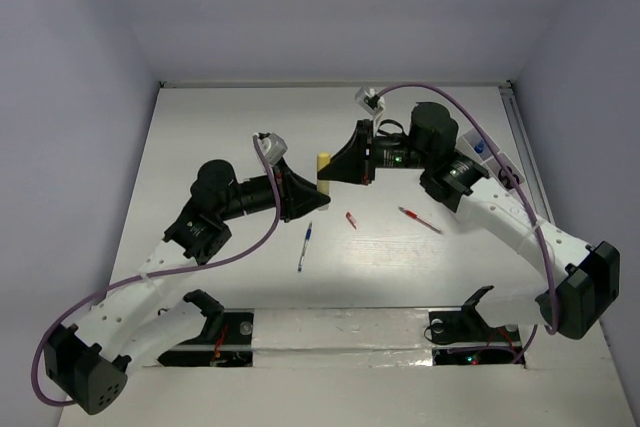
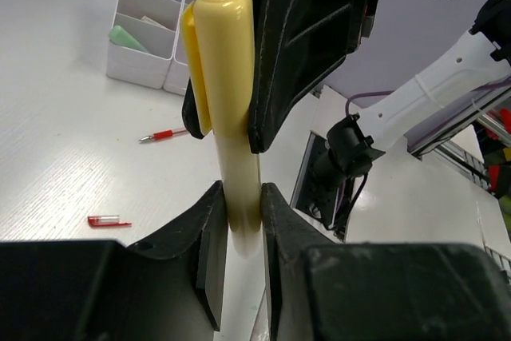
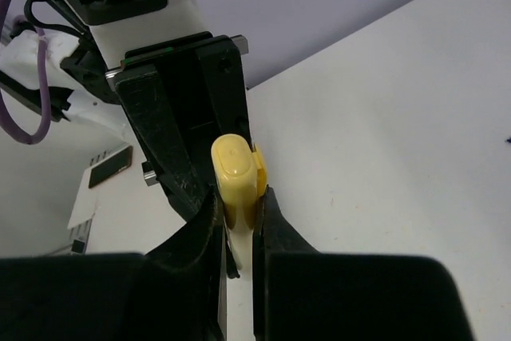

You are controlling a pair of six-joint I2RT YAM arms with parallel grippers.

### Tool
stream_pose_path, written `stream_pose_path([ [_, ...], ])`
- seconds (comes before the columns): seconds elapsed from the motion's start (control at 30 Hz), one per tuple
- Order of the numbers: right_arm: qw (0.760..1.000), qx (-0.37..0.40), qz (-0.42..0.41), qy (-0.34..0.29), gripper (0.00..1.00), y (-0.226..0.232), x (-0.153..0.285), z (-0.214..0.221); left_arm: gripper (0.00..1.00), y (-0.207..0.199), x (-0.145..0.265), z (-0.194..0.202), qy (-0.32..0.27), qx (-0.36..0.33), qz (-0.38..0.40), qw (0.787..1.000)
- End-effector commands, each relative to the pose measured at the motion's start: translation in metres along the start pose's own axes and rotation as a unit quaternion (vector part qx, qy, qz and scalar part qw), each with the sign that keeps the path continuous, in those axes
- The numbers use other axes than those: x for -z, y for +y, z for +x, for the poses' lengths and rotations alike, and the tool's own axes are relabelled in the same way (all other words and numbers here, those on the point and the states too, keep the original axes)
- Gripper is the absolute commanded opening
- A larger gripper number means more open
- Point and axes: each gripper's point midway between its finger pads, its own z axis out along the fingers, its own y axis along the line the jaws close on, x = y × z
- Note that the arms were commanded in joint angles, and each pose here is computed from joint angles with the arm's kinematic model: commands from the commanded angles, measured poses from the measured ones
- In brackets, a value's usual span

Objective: Sort the stationery into containers
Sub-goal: Place the pen in the storage box.

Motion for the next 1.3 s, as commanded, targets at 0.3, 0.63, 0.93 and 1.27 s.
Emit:
stream_pose_path([
  [0.3, 0.950, 0.011, 0.278, -0.141, 0.00, -0.093, 0.057, -0.062, 0.86, 0.025, 0.033, -0.025, -0.057, -0.058, -0.138, 0.987],
  [0.63, 0.670, 0.020, 0.687, -0.281, 0.00, -0.217, 0.271, -0.053, 0.99, 0.055, 0.071, -0.024, -0.079, -0.069, -0.263, 0.959],
  [0.93, 0.591, 0.074, 0.775, -0.212, 0.00, -0.259, 0.317, -0.016, 0.99, 0.058, 0.077, -0.025, -0.076, -0.071, -0.278, 0.955],
  [1.27, 0.588, 0.068, 0.795, -0.135, 0.00, -0.288, 0.316, 0.024, 0.99, 0.056, 0.078, -0.026, -0.077, -0.075, -0.279, 0.954],
])
